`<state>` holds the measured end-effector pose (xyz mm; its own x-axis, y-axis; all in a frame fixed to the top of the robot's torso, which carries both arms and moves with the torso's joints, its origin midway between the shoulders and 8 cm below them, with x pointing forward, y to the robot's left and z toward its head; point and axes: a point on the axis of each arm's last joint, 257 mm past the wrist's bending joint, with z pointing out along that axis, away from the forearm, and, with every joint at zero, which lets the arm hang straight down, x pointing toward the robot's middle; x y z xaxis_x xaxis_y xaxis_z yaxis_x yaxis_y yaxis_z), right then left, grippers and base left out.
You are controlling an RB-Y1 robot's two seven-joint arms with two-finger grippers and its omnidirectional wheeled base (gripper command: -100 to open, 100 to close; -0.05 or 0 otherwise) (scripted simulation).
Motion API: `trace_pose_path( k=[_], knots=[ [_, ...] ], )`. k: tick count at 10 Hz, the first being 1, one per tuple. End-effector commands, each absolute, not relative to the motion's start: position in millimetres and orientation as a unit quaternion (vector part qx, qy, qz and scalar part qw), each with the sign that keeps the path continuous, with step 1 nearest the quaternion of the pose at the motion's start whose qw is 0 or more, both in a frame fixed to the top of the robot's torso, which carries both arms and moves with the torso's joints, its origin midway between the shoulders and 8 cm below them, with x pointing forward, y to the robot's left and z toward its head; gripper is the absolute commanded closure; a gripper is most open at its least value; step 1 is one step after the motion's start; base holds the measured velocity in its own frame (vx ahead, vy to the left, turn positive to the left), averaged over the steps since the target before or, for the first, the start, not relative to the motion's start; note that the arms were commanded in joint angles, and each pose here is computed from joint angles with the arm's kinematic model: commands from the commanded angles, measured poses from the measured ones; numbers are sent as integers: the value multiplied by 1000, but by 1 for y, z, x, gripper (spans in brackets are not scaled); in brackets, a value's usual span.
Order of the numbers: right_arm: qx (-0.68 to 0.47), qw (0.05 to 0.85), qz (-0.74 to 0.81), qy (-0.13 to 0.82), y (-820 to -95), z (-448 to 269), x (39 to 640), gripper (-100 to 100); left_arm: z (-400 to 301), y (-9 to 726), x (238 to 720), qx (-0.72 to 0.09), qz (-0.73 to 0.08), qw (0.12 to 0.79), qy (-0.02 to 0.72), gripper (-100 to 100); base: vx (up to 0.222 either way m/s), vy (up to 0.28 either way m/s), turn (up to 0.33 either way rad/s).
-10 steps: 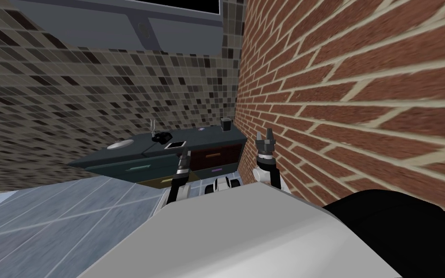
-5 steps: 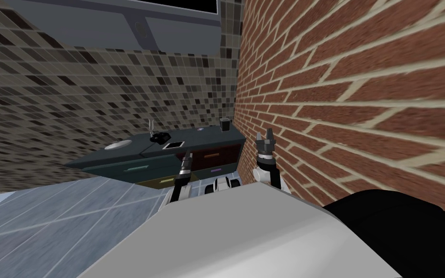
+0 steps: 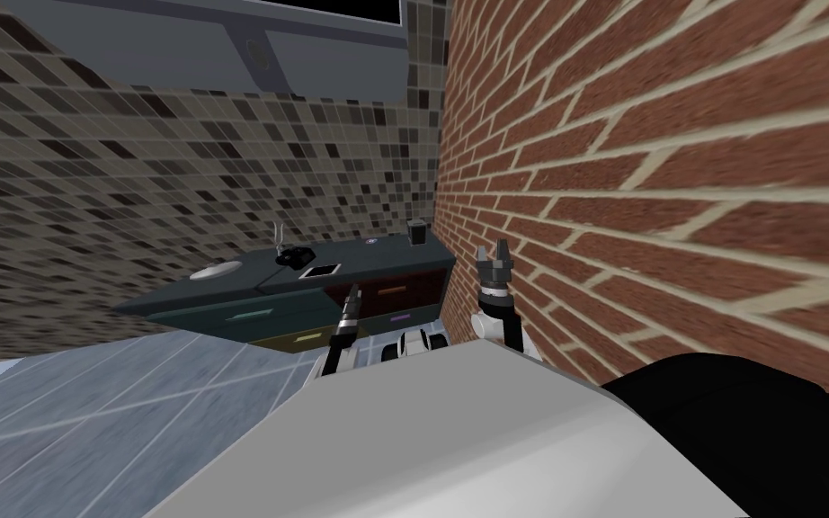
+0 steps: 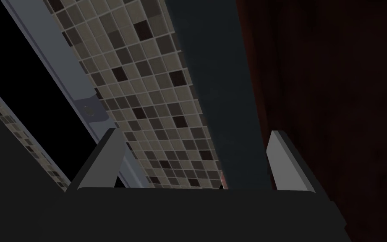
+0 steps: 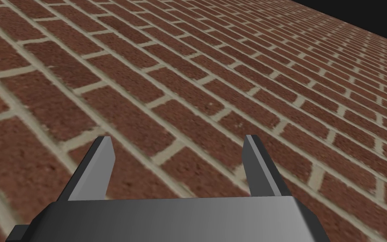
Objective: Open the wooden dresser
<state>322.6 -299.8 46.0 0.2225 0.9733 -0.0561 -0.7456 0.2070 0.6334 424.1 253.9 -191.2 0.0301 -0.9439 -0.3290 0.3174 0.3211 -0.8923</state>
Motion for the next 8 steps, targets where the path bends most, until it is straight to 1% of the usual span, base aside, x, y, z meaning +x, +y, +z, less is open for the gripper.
trace_pose_path(
  k=[1, 8],
  knots=[
    [247, 742, 579, 231, -300, 46, 323, 0, -216, 259, 428, -325, -480, 635, 511, -100, 7, -39, -5],
    [247, 742, 579, 231, -300, 46, 323, 0, -292, 257, 428, -370, -459, 598, 544, -100, 1, -39, -5]
  ],
)
